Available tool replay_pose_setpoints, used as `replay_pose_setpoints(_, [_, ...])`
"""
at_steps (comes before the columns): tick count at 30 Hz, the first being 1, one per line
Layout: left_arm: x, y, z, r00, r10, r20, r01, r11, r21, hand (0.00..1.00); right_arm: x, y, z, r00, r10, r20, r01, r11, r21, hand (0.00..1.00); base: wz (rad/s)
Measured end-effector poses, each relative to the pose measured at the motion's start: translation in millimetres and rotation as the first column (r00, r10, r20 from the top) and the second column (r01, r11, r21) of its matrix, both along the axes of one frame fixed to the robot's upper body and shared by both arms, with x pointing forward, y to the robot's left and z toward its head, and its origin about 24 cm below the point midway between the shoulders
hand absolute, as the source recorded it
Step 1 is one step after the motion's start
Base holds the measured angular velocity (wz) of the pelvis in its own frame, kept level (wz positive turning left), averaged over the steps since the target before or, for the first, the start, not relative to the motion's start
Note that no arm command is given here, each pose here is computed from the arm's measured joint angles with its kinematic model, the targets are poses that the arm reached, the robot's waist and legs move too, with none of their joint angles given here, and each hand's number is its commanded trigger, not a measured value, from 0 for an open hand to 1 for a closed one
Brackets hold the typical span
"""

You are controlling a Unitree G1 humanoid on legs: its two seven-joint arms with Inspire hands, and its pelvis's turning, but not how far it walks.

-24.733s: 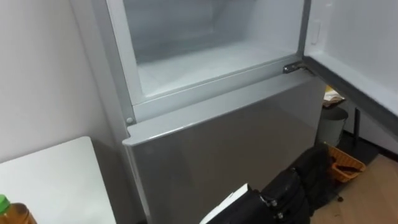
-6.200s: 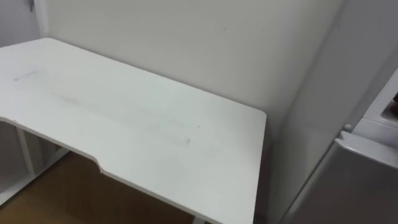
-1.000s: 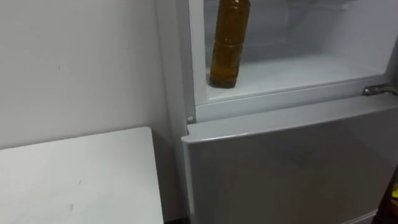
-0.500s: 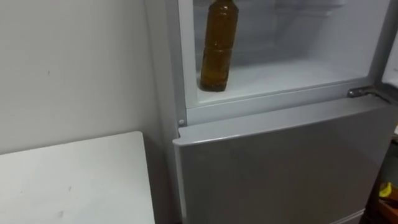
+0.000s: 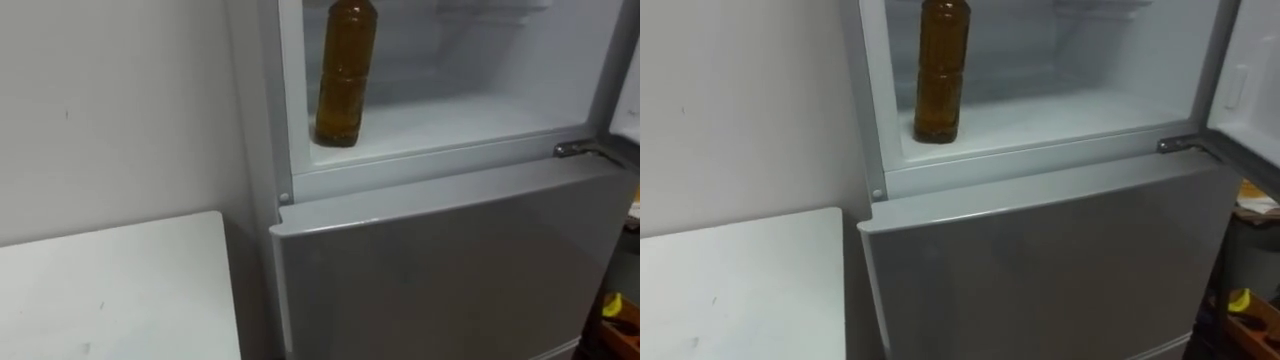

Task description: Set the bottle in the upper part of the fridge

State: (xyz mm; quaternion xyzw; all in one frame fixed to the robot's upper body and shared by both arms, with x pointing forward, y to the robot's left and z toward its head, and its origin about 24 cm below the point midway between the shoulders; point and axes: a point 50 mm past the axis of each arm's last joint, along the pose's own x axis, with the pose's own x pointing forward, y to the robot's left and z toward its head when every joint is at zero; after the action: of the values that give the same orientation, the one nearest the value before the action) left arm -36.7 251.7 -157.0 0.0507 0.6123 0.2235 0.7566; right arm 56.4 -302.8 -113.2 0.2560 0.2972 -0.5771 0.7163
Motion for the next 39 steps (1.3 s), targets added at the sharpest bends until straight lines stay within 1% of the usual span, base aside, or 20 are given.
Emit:
replay_pose_setpoints(3, [-9.3, 3.6, 2.1, 0.999, 0.033, -0.014, -0.033, 0.999, 0.015, 0.00, 4.7, -8.1, 8.7, 0.998, -0.053, 0.031, 0.054, 0.998, -0.034, 0.00, 0.00])
replay_pose_setpoints(5, [-12.9, 4.6, 2.9, 0.999, 0.046, -0.019, -0.046, 0.999, 0.019, 0.00, 13.1, -13.4, 19.0, 0.994, -0.086, 0.073, 0.091, 0.994, -0.060, 0.00, -0.06])
replay_pose_setpoints(6, [-15.5, 5.1, 3.3, 0.998, 0.051, -0.023, -0.051, 0.998, 0.021, 0.00, 20.2, -16.6, 27.5, 0.989, -0.095, 0.115, 0.105, 0.991, -0.081, 0.00, -0.06])
replay_pose_setpoints(7, [-16.0, 5.2, 3.5, 0.998, 0.051, -0.024, -0.051, 0.998, 0.021, 0.00, 26.9, -20.0, 36.4, 0.983, -0.100, 0.157, 0.118, 0.987, -0.106, 0.00, -0.03])
replay_pose_setpoints(11, [-14.5, 5.8, 3.6, 0.999, 0.048, -0.017, -0.047, 0.999, 0.020, 0.00, 45.2, -30.2, 63.9, 0.964, -0.091, 0.249, 0.137, 0.975, -0.176, 0.00, 0.00])
replay_pose_setpoints(16, [-15.6, 5.7, 3.9, 0.999, 0.045, -0.011, -0.045, 0.999, 0.014, 0.00, 57.9, -42.7, 102.6, 0.910, -0.133, 0.392, 0.237, 0.944, -0.229, 0.00, 0.00])
replay_pose_setpoints(21, [-16.6, 7.6, 4.5, 0.998, 0.057, 0.002, -0.057, 0.998, 0.006, 0.00, 66.2, -51.4, 138.8, 0.846, -0.132, 0.517, 0.311, 0.910, -0.275, 0.00, -0.02])
replay_pose_setpoints(25, [-16.4, 8.3, 4.9, 0.999, 0.054, 0.008, -0.054, 0.999, 0.008, 0.00, 65.9, -54.6, 164.1, 0.783, -0.147, 0.604, 0.384, 0.878, -0.284, 0.00, 0.00])
replay_pose_setpoints(27, [-16.1, 8.9, 5.1, 0.999, 0.053, 0.009, -0.053, 0.999, 0.009, 0.00, 66.8, -54.7, 172.8, 0.765, -0.139, 0.629, 0.396, 0.872, -0.288, 0.00, -0.02])
replay_pose_setpoints(32, [-16.1, 9.3, 5.1, 0.999, 0.052, 0.008, -0.052, 0.999, 0.010, 0.00, 68.3, -56.9, 185.9, 0.750, -0.123, 0.650, 0.411, 0.857, -0.312, 0.00, -0.02])
replay_pose_setpoints(39, [-13.9, 10.4, 5.0, 0.999, 0.048, 0.011, -0.049, 0.999, 0.012, 0.00, 76.2, -47.2, 215.2, 0.684, -0.019, 0.729, 0.403, 0.843, -0.356, 0.00, -0.01])
